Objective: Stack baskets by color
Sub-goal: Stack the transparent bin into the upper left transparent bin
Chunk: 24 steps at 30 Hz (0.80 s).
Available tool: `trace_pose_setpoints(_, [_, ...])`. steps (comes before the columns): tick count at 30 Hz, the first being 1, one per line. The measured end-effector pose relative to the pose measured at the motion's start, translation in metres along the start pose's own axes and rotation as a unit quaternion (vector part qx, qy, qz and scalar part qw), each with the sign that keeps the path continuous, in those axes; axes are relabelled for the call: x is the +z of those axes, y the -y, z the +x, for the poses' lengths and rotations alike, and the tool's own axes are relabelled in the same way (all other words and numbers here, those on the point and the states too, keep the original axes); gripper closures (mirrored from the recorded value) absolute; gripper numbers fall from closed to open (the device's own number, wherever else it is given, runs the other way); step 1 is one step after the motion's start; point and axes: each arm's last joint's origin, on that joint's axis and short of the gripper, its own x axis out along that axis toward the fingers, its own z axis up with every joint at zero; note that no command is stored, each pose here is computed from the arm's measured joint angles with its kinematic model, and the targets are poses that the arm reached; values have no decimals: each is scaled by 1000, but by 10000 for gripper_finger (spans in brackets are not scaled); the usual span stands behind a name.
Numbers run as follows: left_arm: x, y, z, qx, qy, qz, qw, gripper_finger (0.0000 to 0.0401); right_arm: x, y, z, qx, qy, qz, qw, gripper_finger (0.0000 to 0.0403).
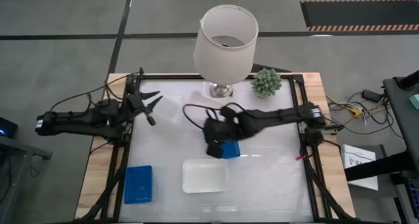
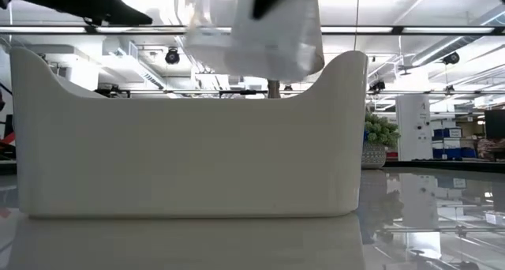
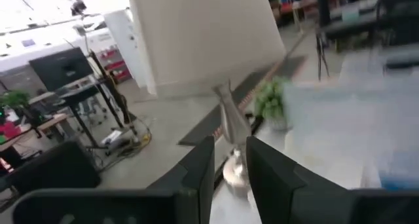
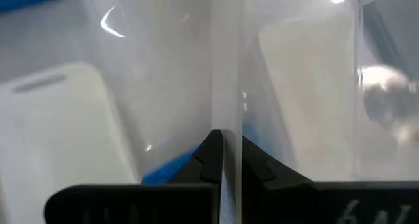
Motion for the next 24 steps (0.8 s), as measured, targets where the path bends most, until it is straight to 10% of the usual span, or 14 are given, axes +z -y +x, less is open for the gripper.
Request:
trace_pose_setpoints(13, [9, -27, -33, 37, 105, -62, 992, 329, 66, 28, 83, 13, 63, -37, 997, 394])
trace_pose_setpoints(24, [3, -36, -50, 41, 151, -91, 984, 329, 94, 29, 91, -5, 219, -49, 974, 394])
